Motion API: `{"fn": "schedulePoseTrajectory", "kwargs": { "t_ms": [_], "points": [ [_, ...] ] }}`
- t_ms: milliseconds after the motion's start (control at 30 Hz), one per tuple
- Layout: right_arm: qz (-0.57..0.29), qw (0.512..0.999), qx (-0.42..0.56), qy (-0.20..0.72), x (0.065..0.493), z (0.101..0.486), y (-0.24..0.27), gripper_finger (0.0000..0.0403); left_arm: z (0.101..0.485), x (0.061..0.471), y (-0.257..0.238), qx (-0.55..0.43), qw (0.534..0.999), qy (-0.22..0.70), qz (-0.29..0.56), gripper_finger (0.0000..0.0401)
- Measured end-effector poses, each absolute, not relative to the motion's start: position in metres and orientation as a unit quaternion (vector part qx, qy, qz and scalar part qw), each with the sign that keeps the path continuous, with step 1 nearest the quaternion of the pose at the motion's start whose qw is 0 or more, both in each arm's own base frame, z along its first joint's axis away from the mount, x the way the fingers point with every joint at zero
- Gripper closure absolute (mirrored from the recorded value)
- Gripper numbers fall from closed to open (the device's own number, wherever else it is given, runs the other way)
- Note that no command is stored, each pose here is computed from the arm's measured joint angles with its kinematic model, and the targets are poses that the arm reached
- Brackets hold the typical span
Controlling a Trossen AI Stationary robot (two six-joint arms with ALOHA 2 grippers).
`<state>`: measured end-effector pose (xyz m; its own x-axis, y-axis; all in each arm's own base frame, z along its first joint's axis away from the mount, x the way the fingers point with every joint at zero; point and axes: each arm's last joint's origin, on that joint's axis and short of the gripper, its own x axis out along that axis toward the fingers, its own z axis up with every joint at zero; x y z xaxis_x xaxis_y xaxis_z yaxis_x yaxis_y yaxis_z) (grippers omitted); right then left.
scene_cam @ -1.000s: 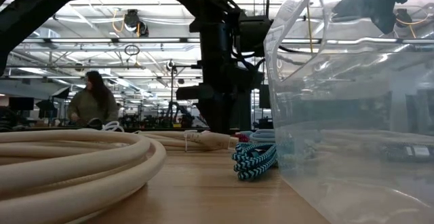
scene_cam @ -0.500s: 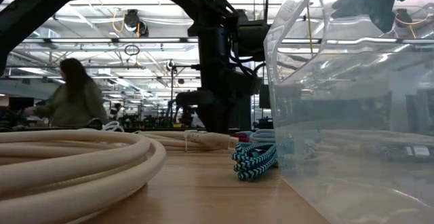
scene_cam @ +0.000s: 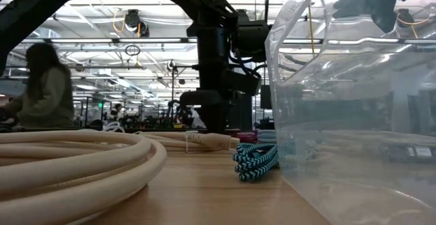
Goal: Pick & Place USB Port
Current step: Put the pink charger cable into the transparent bin
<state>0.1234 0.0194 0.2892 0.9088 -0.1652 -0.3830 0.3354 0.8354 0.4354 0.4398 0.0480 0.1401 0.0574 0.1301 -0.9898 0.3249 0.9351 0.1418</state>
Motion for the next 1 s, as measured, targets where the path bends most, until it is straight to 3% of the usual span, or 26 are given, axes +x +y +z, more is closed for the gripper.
{"fn": "schedulePoseTrajectory", "kwargs": {
  "t_ms": [100,267,400,533,1000],
  "points": [
    [-0.133,0.943,0.254,0.167,0.123,0.289,0.019,0.0316,0.143,0.440,0.048,0.150,0.714,0.682,-0.052,0.0384],
    [-0.133,0.943,0.254,0.167,0.123,0.289,0.019,0.0316,0.152,0.441,0.051,0.115,0.710,0.695,-0.015,0.0363],
    [-0.133,0.943,0.254,0.167,0.124,0.289,0.019,0.0316,0.165,0.441,0.051,0.106,0.713,0.693,-0.005,0.0386],
    [-0.133,0.943,0.254,0.167,0.123,0.289,0.019,0.0316,0.181,0.439,0.050,0.092,0.719,0.689,0.006,0.0381],
    [-0.142,0.942,0.244,0.184,0.122,0.286,0.019,0.0316,0.251,0.431,0.019,-0.002,0.787,0.617,0.002,0.0380]
  ]
}}
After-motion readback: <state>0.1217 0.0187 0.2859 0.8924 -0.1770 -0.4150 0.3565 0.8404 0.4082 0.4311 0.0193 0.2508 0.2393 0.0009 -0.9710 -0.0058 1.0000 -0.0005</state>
